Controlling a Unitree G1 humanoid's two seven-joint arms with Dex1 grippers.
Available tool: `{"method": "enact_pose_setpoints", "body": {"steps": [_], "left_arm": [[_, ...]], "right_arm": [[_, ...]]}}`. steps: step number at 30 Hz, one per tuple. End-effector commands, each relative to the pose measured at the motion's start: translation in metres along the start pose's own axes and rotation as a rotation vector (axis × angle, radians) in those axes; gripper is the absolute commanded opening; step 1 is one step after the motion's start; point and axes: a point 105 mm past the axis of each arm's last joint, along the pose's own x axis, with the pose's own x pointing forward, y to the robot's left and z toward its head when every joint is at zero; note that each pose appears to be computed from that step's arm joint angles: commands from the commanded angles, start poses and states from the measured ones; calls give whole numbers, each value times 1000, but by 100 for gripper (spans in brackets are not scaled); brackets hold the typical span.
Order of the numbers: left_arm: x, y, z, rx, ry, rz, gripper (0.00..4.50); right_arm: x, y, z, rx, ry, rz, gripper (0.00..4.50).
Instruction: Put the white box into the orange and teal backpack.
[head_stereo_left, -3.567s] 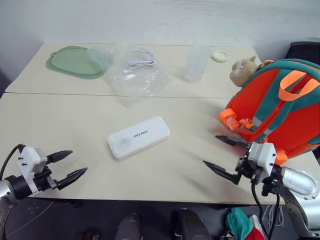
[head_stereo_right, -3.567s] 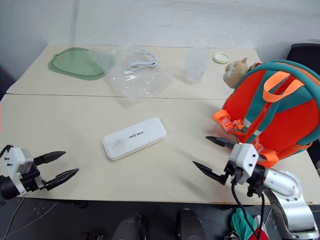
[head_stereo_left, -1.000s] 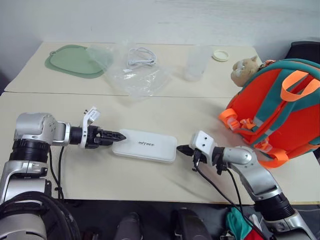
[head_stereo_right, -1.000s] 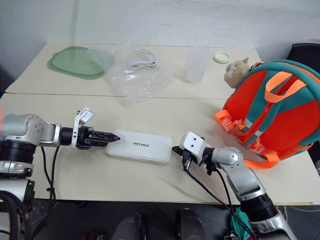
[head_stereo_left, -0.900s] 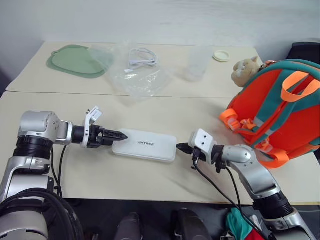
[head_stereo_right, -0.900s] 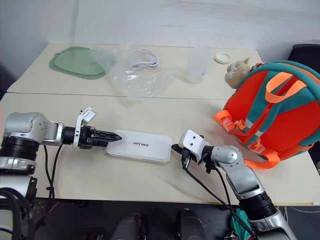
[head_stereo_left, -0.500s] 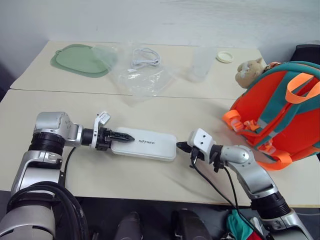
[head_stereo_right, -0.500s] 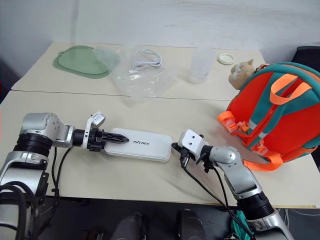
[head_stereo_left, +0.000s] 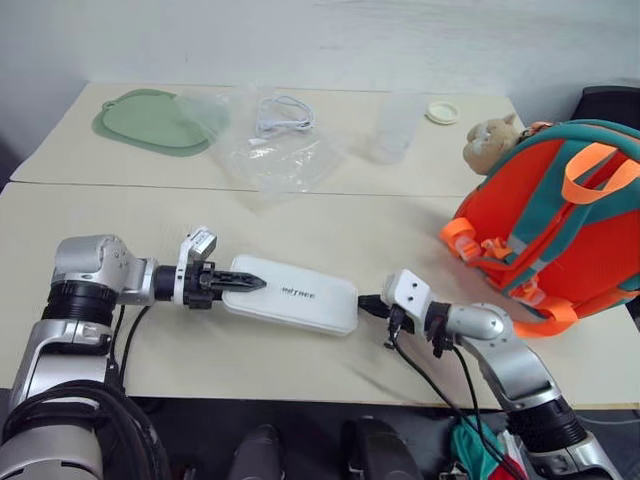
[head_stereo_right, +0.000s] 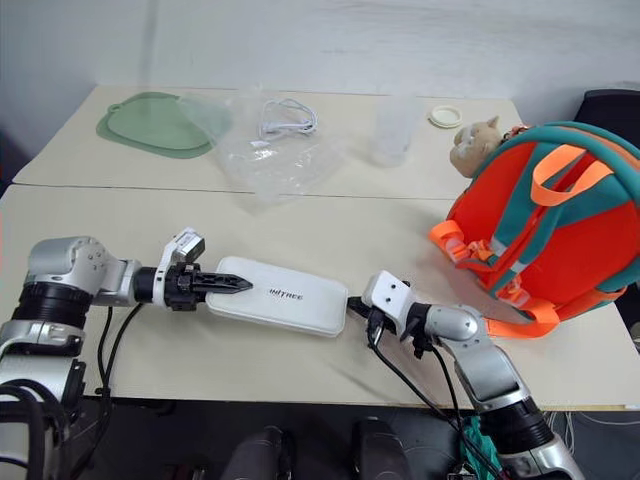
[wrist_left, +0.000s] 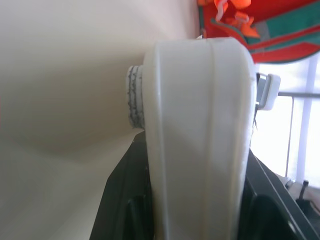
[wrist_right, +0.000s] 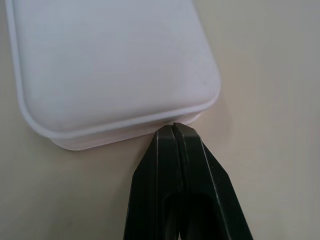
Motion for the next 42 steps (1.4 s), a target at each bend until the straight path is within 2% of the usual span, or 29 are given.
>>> {"method": "enact_pose_setpoints", "body": {"steps": [1,3,6,9,12,17,20,22,26,30,36,40,42], "left_arm": [[-16,-25,10,126,-111,-100,128],[-24,-31,16,216,-195,-113,128],[-33,-48,27,598,-380,-160,128],[-36,-55,29,797,-492,-158,128],[-37,-68,28,1055,-602,-165,128],[-37,-57,15,1146,-550,-112,128],[-41,-57,15,1175,-573,-123,128],[-43,-55,14,1174,-565,-129,128],[-47,-48,12,1164,-550,-117,128],[-51,-39,3,1161,-535,-90,128],[-61,-40,-2,1146,-574,-59,128],[-71,-38,-11,1128,-588,-30,128],[-74,-39,-12,1117,-608,-27,128]], "right_arm": [[-26,-6,27,-41,-125,-62,0],[-44,-4,35,-18,-180,-97,0],[-82,8,53,113,-316,-184,0],[-109,21,56,140,-312,-249,58],[-136,28,51,184,-283,-385,158],[-205,20,24,220,-168,-739,339],[-230,9,6,207,-102,-834,443],[-236,0,-1,196,-97,-850,447],[-236,-29,-2,194,-172,-851,447],[-207,-67,-7,220,-210,-757,447],[-176,-96,6,215,-275,-677,447],[-156,-103,34,222,-396,-579,447],[-154,-109,39,203,-414,-585,409]]}}
